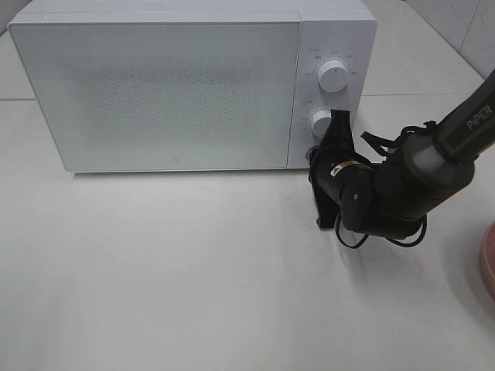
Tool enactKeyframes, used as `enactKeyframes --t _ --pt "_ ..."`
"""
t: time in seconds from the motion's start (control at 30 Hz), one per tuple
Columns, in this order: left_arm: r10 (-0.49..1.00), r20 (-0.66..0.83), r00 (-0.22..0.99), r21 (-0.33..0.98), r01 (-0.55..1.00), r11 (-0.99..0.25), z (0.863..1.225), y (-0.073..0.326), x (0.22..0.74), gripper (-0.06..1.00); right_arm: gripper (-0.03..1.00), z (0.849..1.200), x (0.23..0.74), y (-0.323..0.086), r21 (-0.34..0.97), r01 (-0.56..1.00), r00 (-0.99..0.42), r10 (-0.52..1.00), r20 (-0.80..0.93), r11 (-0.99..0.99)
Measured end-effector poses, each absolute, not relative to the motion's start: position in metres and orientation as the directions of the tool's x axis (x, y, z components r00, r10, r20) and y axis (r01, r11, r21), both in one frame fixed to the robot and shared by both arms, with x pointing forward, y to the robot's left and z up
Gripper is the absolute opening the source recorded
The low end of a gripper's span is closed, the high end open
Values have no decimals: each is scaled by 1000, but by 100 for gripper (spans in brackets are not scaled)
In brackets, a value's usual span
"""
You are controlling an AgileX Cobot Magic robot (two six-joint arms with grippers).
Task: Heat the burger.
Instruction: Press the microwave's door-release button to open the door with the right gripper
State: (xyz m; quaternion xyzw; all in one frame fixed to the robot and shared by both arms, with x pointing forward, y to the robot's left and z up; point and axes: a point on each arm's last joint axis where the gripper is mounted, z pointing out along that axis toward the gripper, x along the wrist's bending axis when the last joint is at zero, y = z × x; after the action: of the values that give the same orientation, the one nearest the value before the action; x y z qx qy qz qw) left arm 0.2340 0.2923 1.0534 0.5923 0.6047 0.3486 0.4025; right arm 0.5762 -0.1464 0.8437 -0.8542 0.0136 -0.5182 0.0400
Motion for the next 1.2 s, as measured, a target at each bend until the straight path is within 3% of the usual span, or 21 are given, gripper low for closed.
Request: enactKeyframes --t 1.2 --pt "997 -74 26 898 436 55 1053 292 234 99 1 845 589 -141 -88 4 461 -77 884 -996"
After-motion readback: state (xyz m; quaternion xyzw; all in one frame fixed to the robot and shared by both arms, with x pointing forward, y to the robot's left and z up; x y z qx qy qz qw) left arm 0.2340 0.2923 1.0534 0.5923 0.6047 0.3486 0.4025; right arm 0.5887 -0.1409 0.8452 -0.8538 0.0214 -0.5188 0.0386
